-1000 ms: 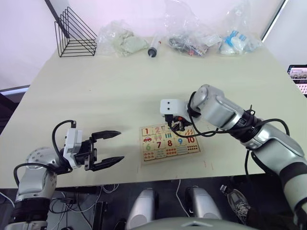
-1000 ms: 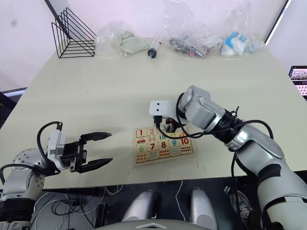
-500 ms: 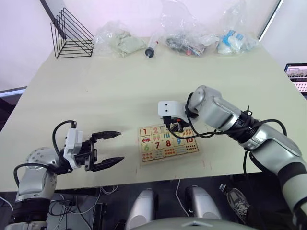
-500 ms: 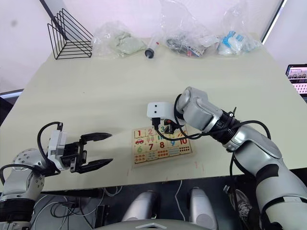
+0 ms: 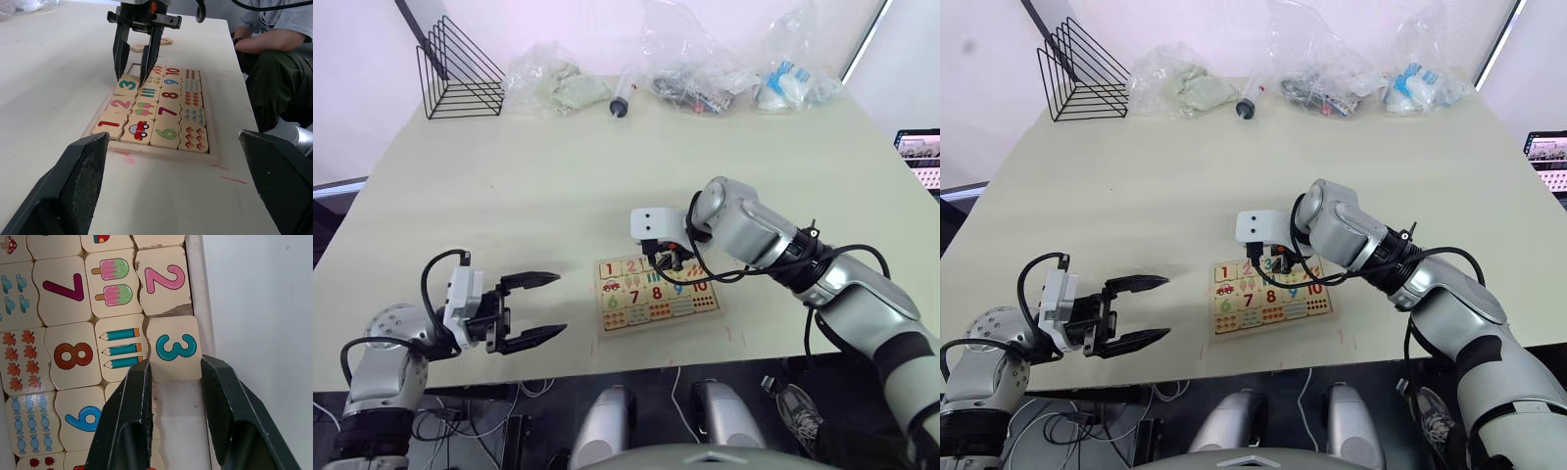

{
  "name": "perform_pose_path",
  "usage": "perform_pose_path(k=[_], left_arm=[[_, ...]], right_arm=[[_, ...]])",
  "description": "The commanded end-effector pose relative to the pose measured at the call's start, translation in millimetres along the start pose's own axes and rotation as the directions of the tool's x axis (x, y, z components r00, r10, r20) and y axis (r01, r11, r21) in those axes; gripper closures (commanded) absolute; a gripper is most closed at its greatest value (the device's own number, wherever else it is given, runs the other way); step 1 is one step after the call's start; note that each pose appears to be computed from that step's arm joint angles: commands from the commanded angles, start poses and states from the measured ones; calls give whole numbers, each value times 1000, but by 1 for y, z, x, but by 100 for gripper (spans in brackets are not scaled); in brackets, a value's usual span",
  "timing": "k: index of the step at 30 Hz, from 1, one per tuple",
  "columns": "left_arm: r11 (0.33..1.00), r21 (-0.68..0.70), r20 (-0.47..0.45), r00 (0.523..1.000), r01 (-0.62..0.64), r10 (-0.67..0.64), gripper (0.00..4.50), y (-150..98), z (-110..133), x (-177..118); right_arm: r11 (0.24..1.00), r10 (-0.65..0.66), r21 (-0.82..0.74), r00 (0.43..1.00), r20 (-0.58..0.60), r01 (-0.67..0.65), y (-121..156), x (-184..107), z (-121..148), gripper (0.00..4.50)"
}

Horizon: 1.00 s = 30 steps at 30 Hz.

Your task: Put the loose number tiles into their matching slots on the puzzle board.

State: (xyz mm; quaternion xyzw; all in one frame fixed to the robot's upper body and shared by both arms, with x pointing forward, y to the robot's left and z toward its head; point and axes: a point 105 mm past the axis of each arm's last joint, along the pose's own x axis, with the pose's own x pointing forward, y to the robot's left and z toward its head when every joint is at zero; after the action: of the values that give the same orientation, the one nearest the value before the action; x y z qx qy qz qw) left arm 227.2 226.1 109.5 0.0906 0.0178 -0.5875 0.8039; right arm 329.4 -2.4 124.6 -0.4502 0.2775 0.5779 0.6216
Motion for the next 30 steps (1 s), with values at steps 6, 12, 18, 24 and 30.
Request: perform_pose_path(k=[6,12,18,24,30], left_arm=[[999,46,5,1000,-1,1,0,-1,10,-2],[999,44,0,1000,1,-1,0,-2,11,-2],[999,45,0,1000,3,-3,0,-2,11,-1],[999,44,0,1000,7,-7,0,-3,12,0],[999,43,0,1000,7,-7,0,-2,12,0]], right_arm=[[999,-1,-41,1000,19,2,0,-3,6,362],[998,12,-56,1000,28,-10,3,-3,9,362],[998,9,-63,1000,22,-7,2,0,6,362],[993,8,-116,1000,17,-6,1,1,2,174],[994,2,-113,1000,22,0,-1,-2,0,3]])
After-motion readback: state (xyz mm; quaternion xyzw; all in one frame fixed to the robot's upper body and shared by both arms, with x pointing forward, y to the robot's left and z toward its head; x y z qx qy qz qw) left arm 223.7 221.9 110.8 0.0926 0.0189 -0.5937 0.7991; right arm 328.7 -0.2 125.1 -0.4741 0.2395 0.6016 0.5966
